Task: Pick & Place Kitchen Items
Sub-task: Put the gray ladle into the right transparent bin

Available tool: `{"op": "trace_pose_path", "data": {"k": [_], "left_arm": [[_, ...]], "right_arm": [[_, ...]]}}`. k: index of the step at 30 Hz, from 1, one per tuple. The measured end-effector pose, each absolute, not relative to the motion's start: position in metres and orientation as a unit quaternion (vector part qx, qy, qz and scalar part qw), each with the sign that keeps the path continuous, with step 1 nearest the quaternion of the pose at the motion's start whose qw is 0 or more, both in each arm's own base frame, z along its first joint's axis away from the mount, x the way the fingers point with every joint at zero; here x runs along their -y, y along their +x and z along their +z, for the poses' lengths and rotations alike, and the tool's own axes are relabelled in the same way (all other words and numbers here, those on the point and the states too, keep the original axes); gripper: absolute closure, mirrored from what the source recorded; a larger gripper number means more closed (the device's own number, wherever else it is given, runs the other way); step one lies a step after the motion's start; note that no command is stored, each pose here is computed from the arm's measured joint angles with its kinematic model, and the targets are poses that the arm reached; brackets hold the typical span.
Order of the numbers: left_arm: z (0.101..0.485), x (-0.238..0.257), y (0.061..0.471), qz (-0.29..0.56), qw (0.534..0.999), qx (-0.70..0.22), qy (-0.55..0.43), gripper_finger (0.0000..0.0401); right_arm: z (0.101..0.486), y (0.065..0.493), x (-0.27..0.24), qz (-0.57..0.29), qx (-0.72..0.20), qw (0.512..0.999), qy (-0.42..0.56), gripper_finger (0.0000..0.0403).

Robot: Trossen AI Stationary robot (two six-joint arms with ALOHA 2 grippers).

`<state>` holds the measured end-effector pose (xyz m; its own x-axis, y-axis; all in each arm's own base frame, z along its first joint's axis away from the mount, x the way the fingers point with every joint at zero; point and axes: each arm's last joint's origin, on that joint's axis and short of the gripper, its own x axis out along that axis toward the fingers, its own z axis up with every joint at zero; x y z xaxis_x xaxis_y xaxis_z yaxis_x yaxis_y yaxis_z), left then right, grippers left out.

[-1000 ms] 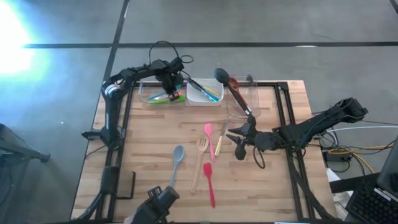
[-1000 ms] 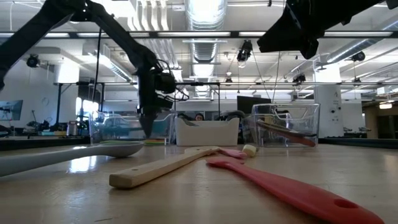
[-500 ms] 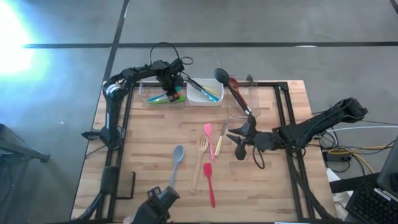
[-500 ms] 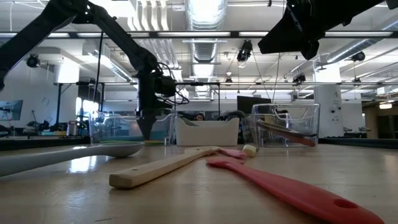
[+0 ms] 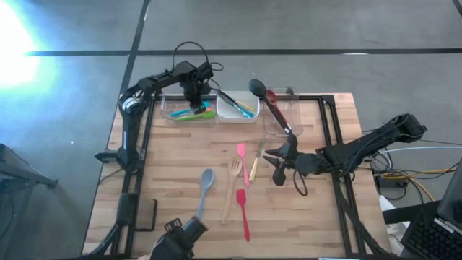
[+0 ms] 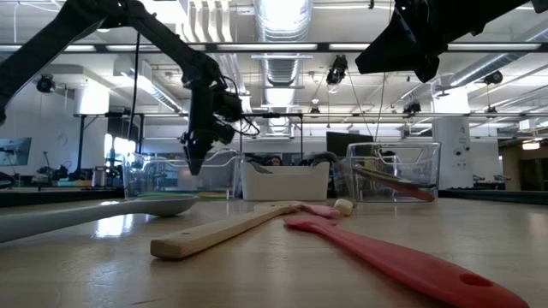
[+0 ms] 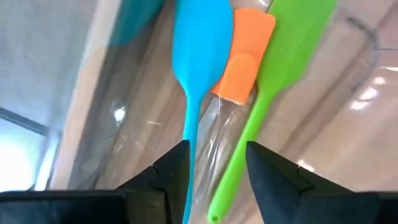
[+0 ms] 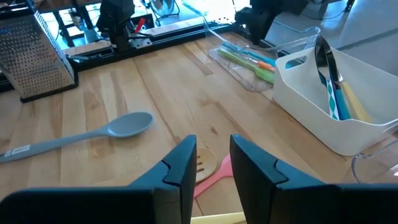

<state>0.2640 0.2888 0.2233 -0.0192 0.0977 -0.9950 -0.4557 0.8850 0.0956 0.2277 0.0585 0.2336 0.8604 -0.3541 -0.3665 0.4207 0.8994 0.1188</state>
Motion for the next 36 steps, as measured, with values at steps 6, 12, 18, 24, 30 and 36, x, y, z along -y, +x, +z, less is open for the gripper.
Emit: {"op": "trace_pose_path", "data": {"k": [6, 12, 18, 24, 30, 36], "left_arm": [[0.262, -0.283, 0.261, 0.217, 0.69, -0.676, -0.141, 0.0241], [0.308, -0.266, 0.257, 0.233, 0.699, -0.66, -0.148, 0.024], [0.353, -0.232, 0.256, 0.236, 0.729, -0.63, -0.129, 0.024], [0.386, -0.187, 0.258, 0.252, 0.762, -0.581, -0.135, 0.024], [0.409, -0.138, 0.257, 0.253, 0.785, -0.543, -0.157, 0.024], [0.415, -0.089, 0.254, 0.234, 0.796, -0.534, -0.162, 0.024]], "right_arm": [[0.234, 0.228, -0.058, -0.202, -0.17, 0.96, 0.098, 0.0309], [0.234, 0.228, -0.059, -0.202, -0.17, 0.96, 0.098, 0.03], [0.234, 0.228, -0.059, -0.202, -0.17, 0.96, 0.098, 0.03], [0.234, 0.228, -0.059, -0.202, -0.17, 0.96, 0.098, 0.0309], [0.234, 0.227, -0.059, -0.2, -0.171, 0.96, 0.097, 0.0305], [0.234, 0.224, -0.063, -0.194, -0.193, 0.957, 0.092, 0.0301]]}}
